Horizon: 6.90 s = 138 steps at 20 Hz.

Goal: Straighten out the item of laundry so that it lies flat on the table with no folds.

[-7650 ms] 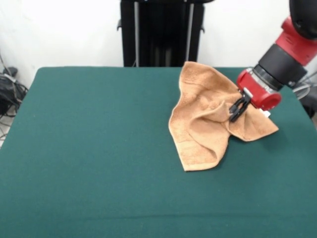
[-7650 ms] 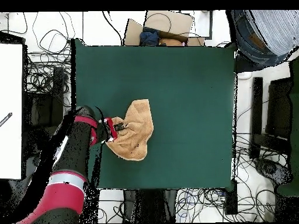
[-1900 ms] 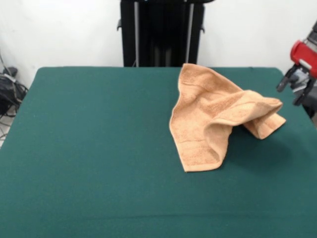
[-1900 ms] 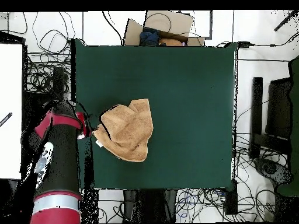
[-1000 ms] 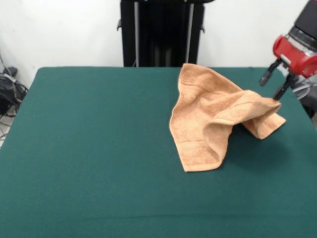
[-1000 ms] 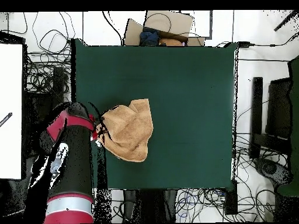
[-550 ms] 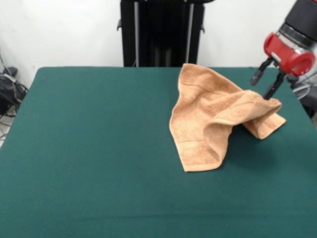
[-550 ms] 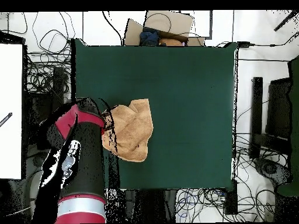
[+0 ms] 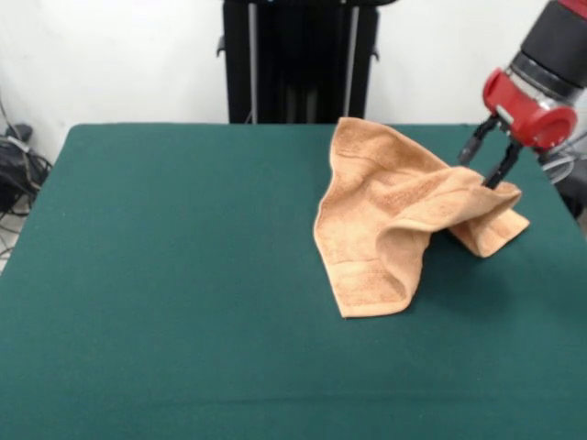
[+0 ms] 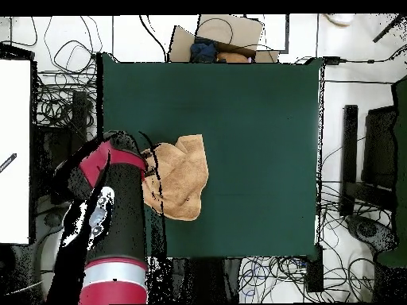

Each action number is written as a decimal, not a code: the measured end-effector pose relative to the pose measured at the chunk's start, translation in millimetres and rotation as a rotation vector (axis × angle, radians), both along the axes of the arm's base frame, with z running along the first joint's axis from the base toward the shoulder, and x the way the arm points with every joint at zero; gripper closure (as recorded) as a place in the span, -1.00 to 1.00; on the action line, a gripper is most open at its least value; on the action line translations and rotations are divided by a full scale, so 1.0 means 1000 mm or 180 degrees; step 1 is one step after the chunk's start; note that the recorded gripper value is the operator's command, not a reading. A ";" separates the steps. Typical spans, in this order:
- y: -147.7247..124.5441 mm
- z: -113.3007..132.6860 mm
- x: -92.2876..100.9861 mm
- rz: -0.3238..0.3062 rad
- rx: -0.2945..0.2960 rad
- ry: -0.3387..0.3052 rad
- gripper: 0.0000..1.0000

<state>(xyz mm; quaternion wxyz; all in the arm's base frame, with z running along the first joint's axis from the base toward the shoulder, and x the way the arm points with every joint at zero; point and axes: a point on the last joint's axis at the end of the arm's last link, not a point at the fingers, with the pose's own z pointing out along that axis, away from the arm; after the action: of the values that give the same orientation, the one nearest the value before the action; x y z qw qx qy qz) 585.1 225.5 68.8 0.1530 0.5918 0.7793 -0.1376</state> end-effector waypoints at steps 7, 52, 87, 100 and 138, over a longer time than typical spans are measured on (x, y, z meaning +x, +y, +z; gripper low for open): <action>0.007 -0.022 0.003 0.0040 -0.0017 0.0042 -1.00; 0.047 -0.024 0.022 0.0225 -0.0038 -0.0095 -1.00; 0.069 -0.116 0.009 0.0373 -0.0117 0.0118 -1.00; 0.069 -0.117 0.010 0.0373 -0.0117 0.0116 -1.00; 0.040 -0.057 0.014 0.0175 -0.0054 0.0065 -1.00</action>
<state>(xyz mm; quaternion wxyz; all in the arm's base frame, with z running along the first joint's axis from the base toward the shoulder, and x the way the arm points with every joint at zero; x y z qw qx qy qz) 598.9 265.6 11.6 0.1538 0.5674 0.7956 -0.1460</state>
